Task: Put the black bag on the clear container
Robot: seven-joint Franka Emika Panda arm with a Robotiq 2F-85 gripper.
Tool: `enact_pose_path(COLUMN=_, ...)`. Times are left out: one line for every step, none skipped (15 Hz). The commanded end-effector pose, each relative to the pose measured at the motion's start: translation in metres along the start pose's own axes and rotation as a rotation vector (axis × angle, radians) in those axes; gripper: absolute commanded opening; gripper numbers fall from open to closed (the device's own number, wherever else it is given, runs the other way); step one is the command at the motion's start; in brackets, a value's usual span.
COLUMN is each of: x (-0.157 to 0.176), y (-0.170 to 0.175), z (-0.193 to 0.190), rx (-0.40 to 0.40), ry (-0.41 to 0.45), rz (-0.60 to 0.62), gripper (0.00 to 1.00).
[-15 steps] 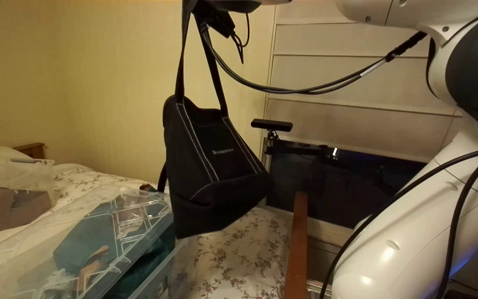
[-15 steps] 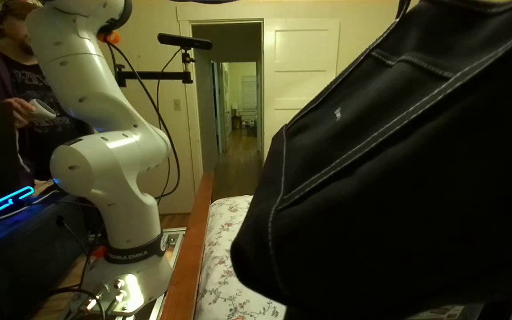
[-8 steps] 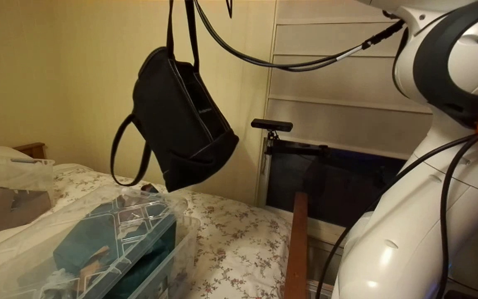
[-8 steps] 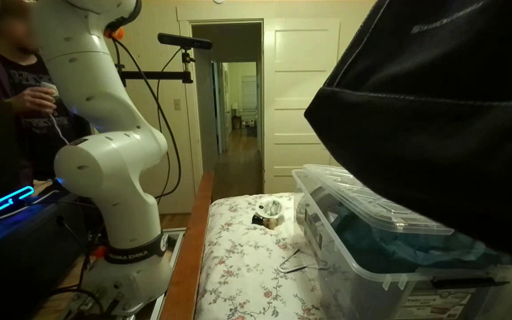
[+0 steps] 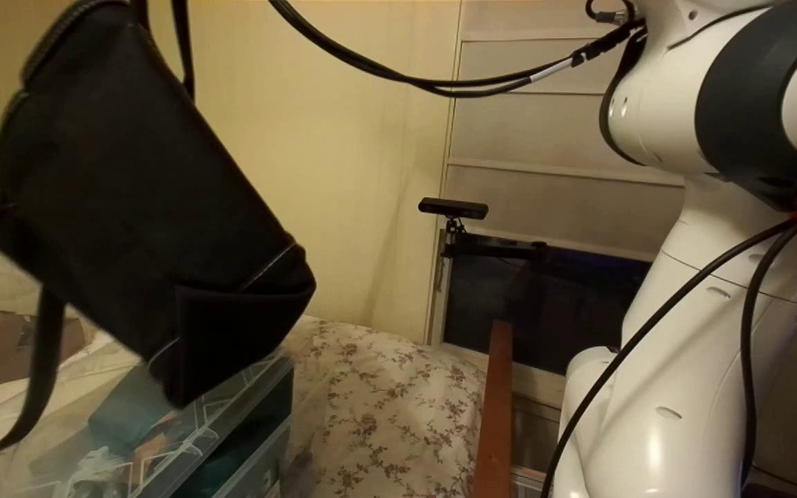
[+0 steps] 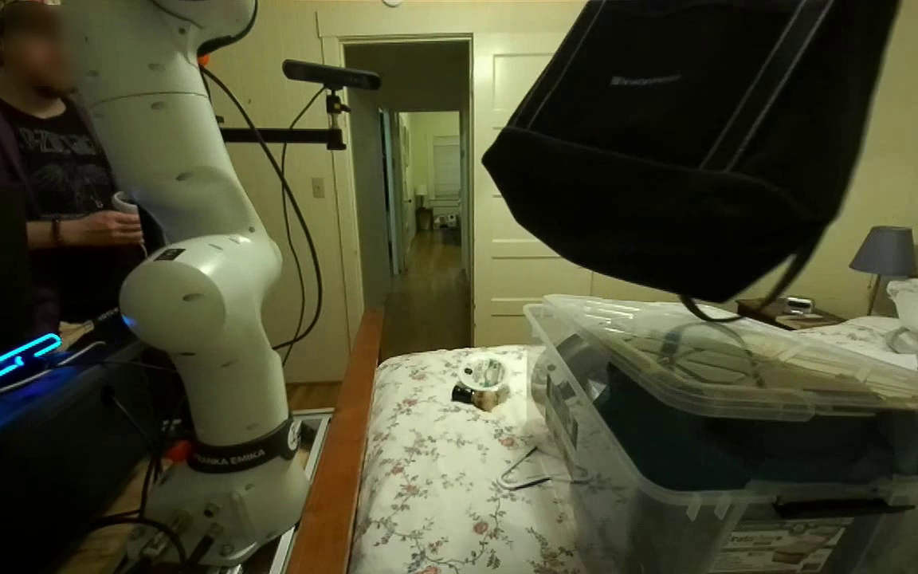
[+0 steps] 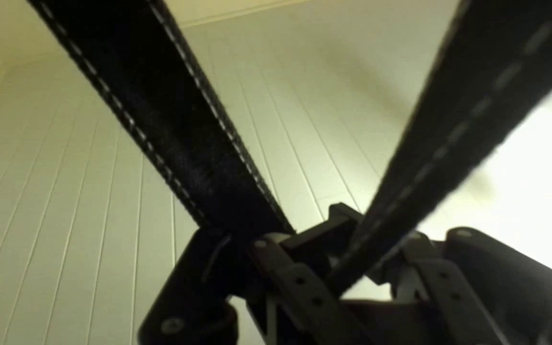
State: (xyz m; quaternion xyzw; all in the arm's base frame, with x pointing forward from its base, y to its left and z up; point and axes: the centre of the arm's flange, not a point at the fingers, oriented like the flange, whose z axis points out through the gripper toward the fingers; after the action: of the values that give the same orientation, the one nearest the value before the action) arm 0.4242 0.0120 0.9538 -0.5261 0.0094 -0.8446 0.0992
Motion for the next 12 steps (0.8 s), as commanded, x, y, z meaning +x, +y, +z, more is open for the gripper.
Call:
enact_pose_path(x=-0.073, y=0.009, z=0.005, rx=0.14, ry=0.014, rz=0.15, gripper=0.0)
enact_pose_path(x=-0.088, y=0.012, z=0.013, rx=0.182, ry=-0.002, rz=0.193, gripper=0.0)
enact_pose_path(x=-0.103, y=0.018, z=0.025, rx=0.211, ry=-0.02, rz=0.22, gripper=0.0)
enact_pose_path(x=-0.114, y=0.022, z=0.035, rx=0.247, ry=-0.02, rz=0.238, gripper=0.0)
enact_pose_path(x=-0.126, y=0.028, z=0.047, rx=0.268, ry=-0.024, rz=0.25, gripper=0.0)
enact_pose_path(x=-0.137, y=0.032, z=0.06, rx=0.287, ry=-0.025, rz=0.262, gripper=0.0)
enact_pose_path(x=-0.149, y=0.036, z=0.069, rx=0.301, ry=-0.024, rz=0.268, gripper=0.0)
enact_pose_path(x=-0.161, y=0.036, z=0.078, rx=0.314, ry=-0.016, rz=0.275, gripper=0.0)
enact_pose_path(x=-0.175, y=0.038, z=0.083, rx=0.318, ry=-0.009, rz=0.278, gripper=0.0)
enact_pose_path(x=-0.187, y=0.038, z=0.083, rx=0.329, ry=-0.007, rz=0.282, gripper=0.0)
enact_pose_path(x=-0.199, y=0.042, z=0.079, rx=0.333, ry=-0.017, rz=0.278, gripper=0.0)
enact_pose_path(x=-0.21, y=0.055, z=0.072, rx=0.323, ry=-0.044, rz=0.241, gripper=0.0)
